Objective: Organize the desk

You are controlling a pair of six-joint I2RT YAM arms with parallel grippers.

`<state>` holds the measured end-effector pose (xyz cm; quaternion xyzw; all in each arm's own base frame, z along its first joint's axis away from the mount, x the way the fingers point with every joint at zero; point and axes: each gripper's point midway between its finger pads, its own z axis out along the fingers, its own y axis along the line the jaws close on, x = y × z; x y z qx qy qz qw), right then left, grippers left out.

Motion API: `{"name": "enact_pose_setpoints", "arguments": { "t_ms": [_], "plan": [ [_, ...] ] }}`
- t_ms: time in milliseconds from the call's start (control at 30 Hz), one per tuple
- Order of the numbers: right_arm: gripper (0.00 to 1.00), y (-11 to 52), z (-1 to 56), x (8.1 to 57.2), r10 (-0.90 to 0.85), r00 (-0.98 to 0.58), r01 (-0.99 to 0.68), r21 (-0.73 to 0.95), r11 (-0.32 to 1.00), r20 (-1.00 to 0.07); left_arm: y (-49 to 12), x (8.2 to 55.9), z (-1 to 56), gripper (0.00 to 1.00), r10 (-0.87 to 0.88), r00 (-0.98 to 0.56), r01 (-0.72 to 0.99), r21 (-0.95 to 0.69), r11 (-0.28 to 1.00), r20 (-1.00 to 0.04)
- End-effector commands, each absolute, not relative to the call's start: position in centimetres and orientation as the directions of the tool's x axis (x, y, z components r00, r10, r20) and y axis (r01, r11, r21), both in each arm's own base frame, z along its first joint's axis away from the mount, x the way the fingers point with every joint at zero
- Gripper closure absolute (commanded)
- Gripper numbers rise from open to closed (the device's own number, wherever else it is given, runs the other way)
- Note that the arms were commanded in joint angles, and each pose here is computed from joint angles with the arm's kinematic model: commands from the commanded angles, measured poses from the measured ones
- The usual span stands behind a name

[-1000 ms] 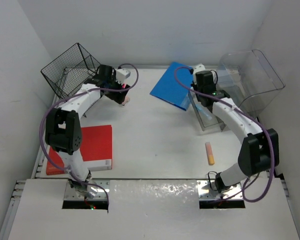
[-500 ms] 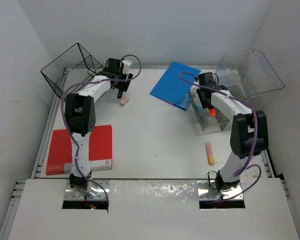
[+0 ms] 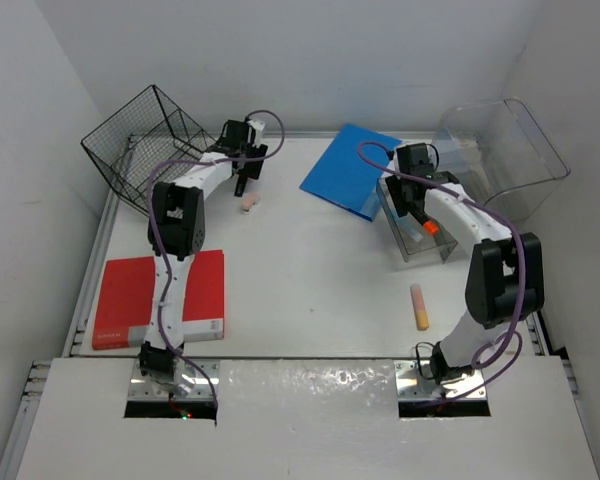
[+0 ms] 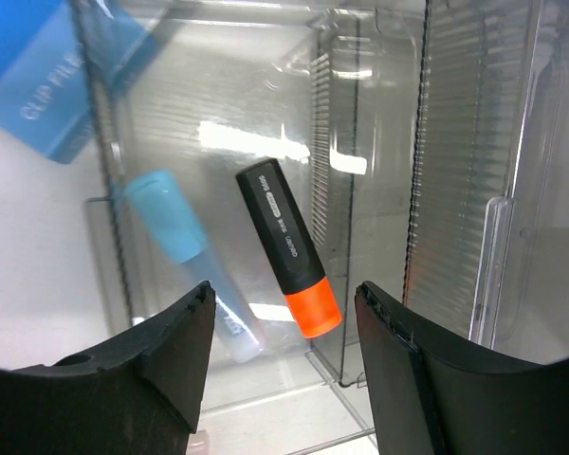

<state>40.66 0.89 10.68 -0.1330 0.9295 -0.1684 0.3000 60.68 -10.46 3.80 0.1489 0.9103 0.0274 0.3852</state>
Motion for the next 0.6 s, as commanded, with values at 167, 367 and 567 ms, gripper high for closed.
{"name": "enact_pose_setpoints", "arguments": {
  "t_ms": [167, 367, 567],
  "plan": [
    [0.41, 3.1, 13.5, 40.5, -0.346, -0.718, -0.151, -0.351, 0.924, -0.604, -10.9, 60.1, 1.9, 0.43, 0.219, -0.704, 0.221, 0.084, 0.972, -0.676],
    [0.41, 4.9, 14.5, 40.5, -0.339, -0.684, -0.184, -0.297, 0.937, -0.646, -11.9, 57.6, -0.6, 0.61, 0.208, -0.767, 0.261, 0.002, 0.965, -0.606],
    [0.4, 6.3, 15.2, 40.2, -0.33, -0.657, -0.218, -0.249, 0.944, -0.678, -13.3, 56.4, -0.6, 1.0, 0.171, -0.795, 0.278, -0.1, 0.955, -0.582]
  ]
}}
